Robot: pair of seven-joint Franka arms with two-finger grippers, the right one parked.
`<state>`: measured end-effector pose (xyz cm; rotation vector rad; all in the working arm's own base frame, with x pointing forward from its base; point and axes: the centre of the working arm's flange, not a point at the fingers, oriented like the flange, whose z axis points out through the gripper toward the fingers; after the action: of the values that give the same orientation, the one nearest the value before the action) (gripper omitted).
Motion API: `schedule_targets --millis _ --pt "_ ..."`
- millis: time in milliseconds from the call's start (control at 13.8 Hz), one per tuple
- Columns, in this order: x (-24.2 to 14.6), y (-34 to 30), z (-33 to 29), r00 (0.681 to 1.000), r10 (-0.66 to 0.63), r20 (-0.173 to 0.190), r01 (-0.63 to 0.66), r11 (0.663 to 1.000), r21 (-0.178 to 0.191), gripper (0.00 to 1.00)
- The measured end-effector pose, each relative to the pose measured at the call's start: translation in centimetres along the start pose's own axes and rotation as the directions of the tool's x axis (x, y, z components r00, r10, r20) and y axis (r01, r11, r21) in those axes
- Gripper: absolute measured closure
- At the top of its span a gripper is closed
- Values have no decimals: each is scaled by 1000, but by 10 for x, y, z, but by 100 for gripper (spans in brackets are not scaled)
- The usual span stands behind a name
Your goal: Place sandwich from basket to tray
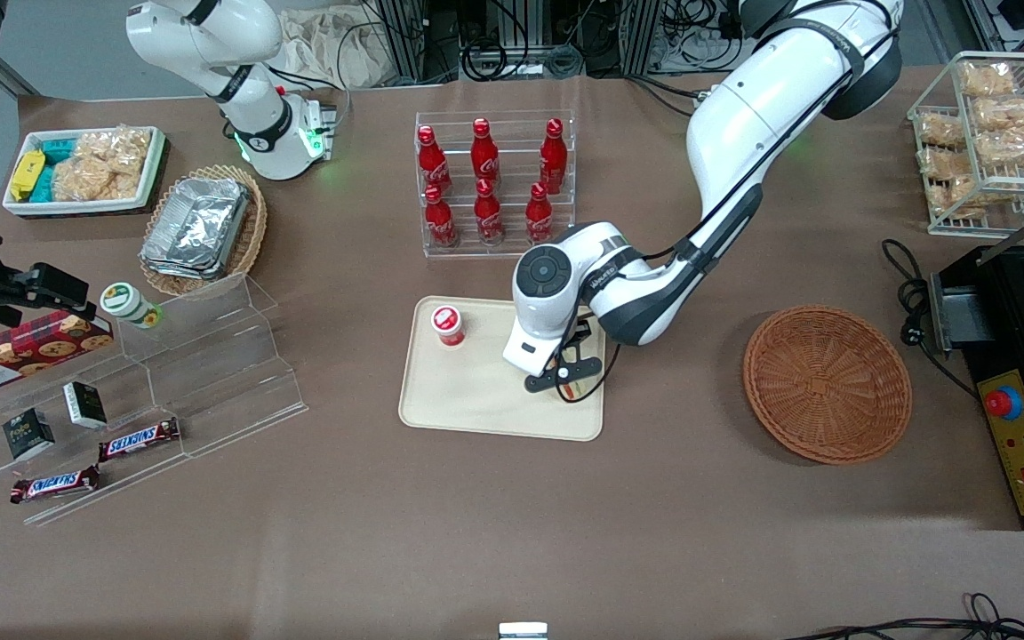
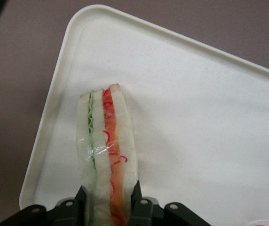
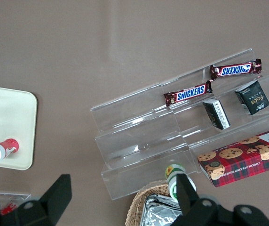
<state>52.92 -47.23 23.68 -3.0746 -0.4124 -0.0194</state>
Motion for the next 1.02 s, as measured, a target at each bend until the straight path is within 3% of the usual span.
schedule_targets --millis 73,218,508,726,1016 --pt "1 0 -1 1000 -3 -2 3 1000 -2 56" --pt "7 1 -12 998 -55 -15 54 998 -12 38" --pt "25 -16 -126 974 -196 -111 195 981 -27 0" --pt "42 -61 -236 937 -317 -149 306 948 -90 0" --pt "68 -115 -300 890 -436 -136 414 895 -163 0"
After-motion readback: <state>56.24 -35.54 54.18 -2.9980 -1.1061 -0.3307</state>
